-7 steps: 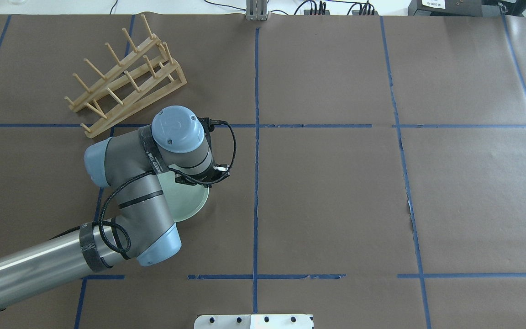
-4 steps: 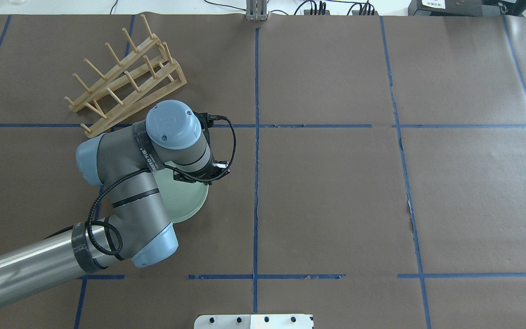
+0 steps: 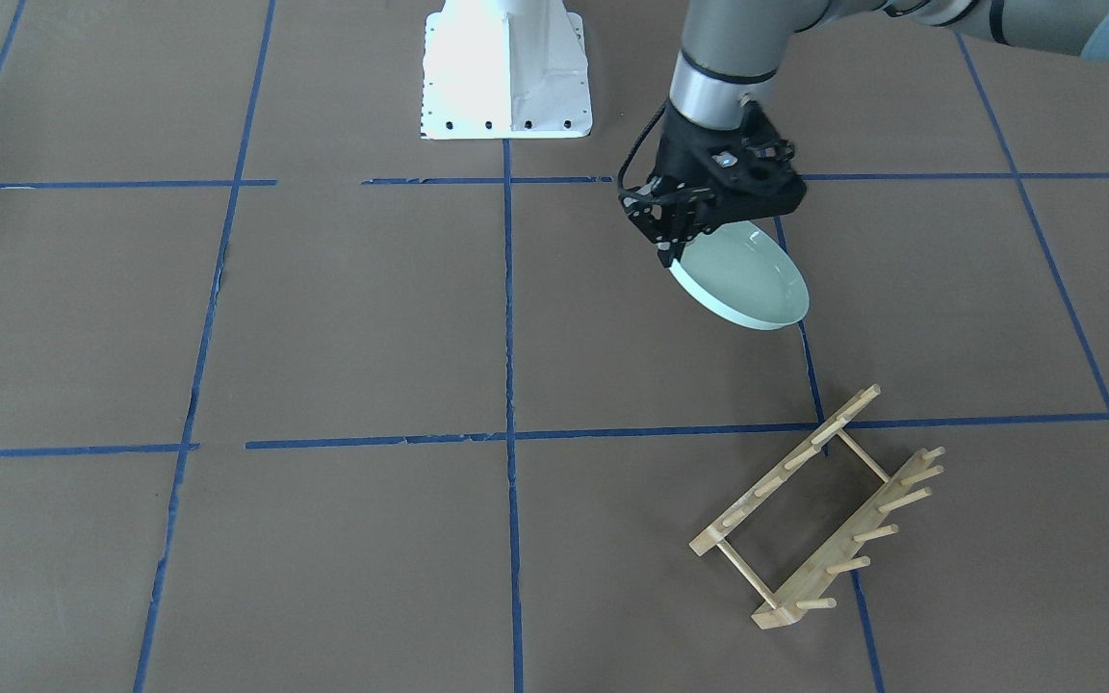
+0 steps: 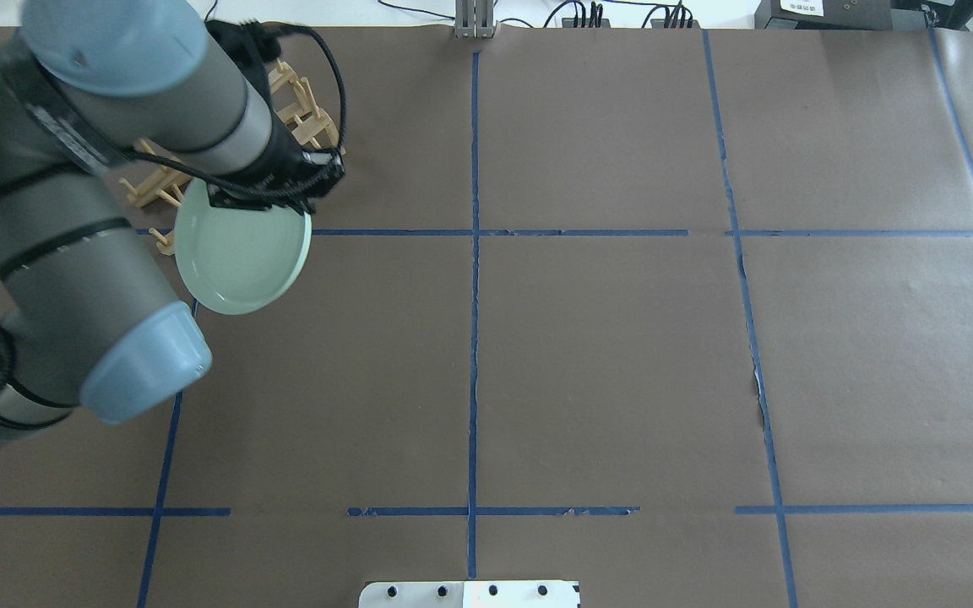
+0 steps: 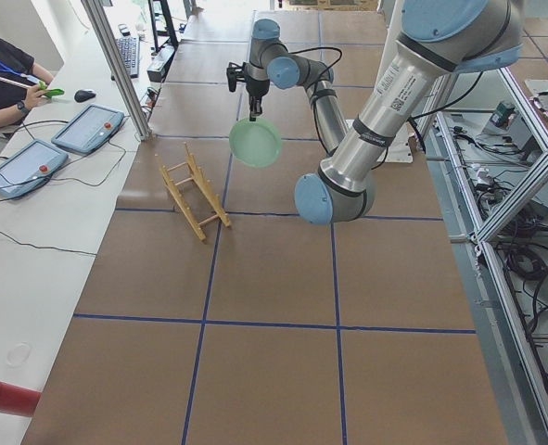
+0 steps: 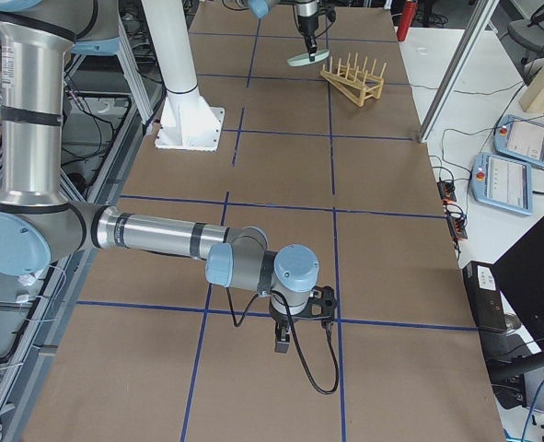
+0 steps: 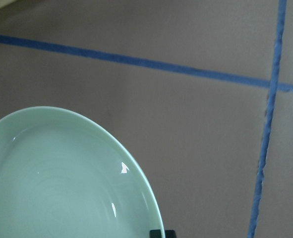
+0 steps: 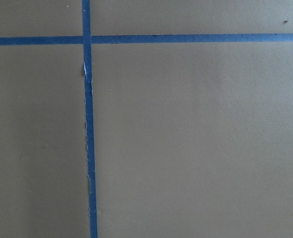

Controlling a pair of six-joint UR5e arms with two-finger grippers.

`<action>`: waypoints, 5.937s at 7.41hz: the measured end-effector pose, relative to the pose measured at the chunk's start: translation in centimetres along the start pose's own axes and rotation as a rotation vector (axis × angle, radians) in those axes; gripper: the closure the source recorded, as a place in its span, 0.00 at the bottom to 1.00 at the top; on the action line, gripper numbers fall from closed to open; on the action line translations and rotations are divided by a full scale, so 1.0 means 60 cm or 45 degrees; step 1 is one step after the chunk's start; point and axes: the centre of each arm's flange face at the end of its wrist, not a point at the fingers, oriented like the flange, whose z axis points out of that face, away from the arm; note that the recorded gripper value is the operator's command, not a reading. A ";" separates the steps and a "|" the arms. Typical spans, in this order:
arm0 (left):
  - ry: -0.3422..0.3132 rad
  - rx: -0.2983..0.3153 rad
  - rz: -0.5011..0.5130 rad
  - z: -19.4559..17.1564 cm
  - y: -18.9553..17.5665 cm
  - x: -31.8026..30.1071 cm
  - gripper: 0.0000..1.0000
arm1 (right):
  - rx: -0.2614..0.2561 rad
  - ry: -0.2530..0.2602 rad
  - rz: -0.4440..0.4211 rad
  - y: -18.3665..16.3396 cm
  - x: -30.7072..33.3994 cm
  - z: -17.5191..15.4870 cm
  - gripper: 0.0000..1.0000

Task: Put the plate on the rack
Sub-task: 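Lift the plate with the left gripper and tilt it upright, then carry the upright plate with the left gripper over the rack pegs, then lower the plate between the rack pegs with the left gripper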

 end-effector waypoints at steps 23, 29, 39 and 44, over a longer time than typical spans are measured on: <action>1.268 0.448 -0.356 0.122 -0.308 -0.255 1.00 | 0.000 0.000 -0.002 0.000 0.000 0.000 0.00; 1.227 0.410 -0.341 0.170 -0.285 -0.244 1.00 | 0.000 0.000 -0.001 0.000 0.000 0.000 0.00; 1.136 0.389 -0.387 0.233 -0.286 -0.266 0.00 | 0.000 0.000 0.000 0.000 0.000 0.000 0.00; 1.035 0.447 -0.285 0.249 -0.286 -0.263 0.00 | 0.000 0.000 0.000 0.000 0.000 0.000 0.00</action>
